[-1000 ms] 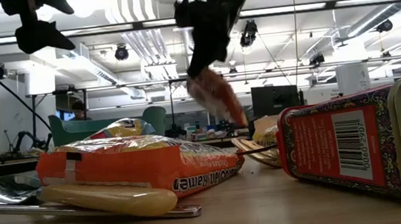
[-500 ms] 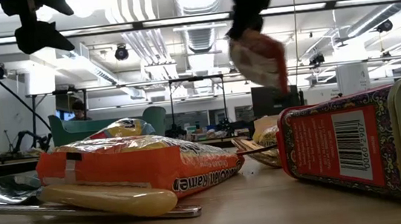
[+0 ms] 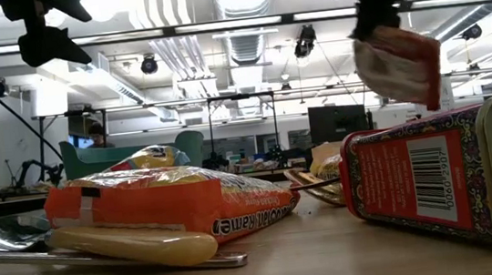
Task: Pick & Place Food Item
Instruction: Put the red noodle pack into the pink bin
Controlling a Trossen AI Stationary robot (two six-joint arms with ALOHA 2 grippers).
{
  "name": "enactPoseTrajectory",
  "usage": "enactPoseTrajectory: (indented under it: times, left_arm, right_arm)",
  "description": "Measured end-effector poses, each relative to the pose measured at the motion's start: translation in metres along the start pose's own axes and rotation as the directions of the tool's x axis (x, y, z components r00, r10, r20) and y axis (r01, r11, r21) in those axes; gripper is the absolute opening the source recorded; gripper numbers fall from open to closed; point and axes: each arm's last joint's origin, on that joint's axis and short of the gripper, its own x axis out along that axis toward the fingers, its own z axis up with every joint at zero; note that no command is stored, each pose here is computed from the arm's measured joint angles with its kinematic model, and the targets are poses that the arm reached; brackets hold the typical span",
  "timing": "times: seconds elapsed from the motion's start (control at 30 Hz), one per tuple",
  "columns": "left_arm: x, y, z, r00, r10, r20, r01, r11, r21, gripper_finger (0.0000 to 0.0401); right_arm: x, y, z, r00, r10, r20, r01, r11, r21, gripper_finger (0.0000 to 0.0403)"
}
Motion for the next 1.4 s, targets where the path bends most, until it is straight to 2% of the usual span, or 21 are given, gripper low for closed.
enactPoseTrajectory:
  times: [0.3, 0.5, 0.63, 1.0, 1.4]
  left_arm:
    - [0.000, 0.000, 0.000, 1.000, 0.004, 0.003, -0.004, 1.000, 0.000, 0.0337]
    - [0.000, 0.000, 0.000, 1.000, 0.006, 0.005, -0.006, 1.000, -0.014, 0.0337]
    - [0.000, 0.000, 0.000, 1.000, 0.006, 0.004, -0.006, 1.000, -0.016, 0.0337]
    - [0.000, 0.000, 0.000, 1.000, 0.012, 0.009, -0.012, 1.000, -0.019, 0.0337]
    - [0.000, 0.001, 0.000, 1.000, 0.018, 0.013, -0.017, 1.000, -0.018, 0.0337]
  right_arm:
    - [0.018, -0.006, -0.042, 0.996, 0.082, -0.030, -0.079, 0.993, 0.092, 0.0011]
    - [0.025, -0.005, -0.052, 0.984, 0.174, 0.029, -0.176, 0.979, 0.099, 0.0011]
    - [0.038, -0.012, -0.063, 0.988, 0.153, -0.025, -0.148, 0.977, 0.151, 0.0011]
    - [0.058, -0.019, -0.075, 0.986, 0.164, -0.022, -0.158, 0.974, 0.163, 0.0011]
    - [0.075, -0.026, -0.079, 0.997, 0.070, -0.039, -0.061, 0.977, 0.204, 0.0011]
